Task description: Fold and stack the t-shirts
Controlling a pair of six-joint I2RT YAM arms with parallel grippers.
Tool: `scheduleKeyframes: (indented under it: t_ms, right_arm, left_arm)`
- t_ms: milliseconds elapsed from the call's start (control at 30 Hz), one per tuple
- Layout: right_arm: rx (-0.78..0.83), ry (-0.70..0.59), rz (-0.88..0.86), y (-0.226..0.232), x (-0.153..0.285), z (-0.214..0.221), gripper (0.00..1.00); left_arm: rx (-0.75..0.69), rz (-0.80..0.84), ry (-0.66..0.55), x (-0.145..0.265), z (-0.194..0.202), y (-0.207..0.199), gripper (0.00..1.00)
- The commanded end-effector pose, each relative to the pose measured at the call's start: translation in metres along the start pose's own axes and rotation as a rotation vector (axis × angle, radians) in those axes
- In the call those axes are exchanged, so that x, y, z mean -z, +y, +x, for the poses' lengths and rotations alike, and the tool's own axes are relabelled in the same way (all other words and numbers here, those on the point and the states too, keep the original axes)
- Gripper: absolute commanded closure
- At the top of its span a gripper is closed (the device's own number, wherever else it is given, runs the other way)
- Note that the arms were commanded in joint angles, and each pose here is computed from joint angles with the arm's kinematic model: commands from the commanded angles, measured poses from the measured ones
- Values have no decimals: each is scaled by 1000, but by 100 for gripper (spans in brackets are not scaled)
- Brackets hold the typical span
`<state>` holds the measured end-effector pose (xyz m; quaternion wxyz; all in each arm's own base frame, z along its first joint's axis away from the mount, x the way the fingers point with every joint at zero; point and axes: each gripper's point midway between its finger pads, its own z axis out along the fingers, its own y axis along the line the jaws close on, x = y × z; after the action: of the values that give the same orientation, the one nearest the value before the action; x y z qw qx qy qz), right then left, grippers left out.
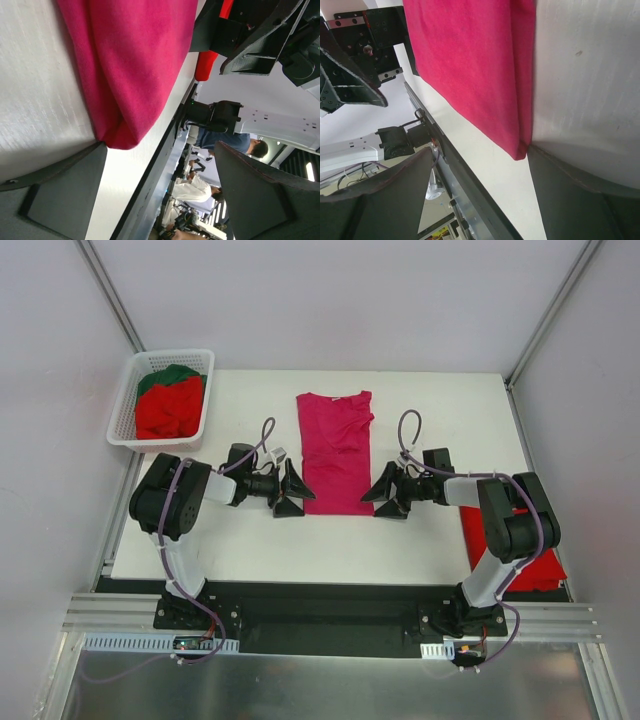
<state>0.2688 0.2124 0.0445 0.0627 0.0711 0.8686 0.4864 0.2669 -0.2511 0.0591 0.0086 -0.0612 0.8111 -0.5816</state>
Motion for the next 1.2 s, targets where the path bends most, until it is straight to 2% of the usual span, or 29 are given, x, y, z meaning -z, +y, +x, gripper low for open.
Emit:
scheduleKeyframes:
  t_ms: [0,300,800,833,967,1033,1167]
  right_arm:
    - [-22,-32,57,-20,-4,-4,20]
    - [-33,-33,35,-17,-11,-7,21]
    - [-46,0,48,-24,-14,3,35]
    - [-47,1,49,-24,-14,4,38]
    - [-44,9,48,-24,-16,6,48]
    - [-45,14,49,-25,-17,7,60]
    - [-49,22,51,-26,-19,9,74]
  left_arm:
    - [25,-39,-1,-7,-2,15,13]
    - [30,-27,12,-10,-6,13,25]
    - [54,-21,26,-11,-1,19,48]
    - [55,-20,28,-12,-1,20,53]
    - [58,-19,27,-12,-2,20,64]
    - [60,-19,27,-12,-2,21,70]
    - [56,-19,26,-12,-2,20,77]
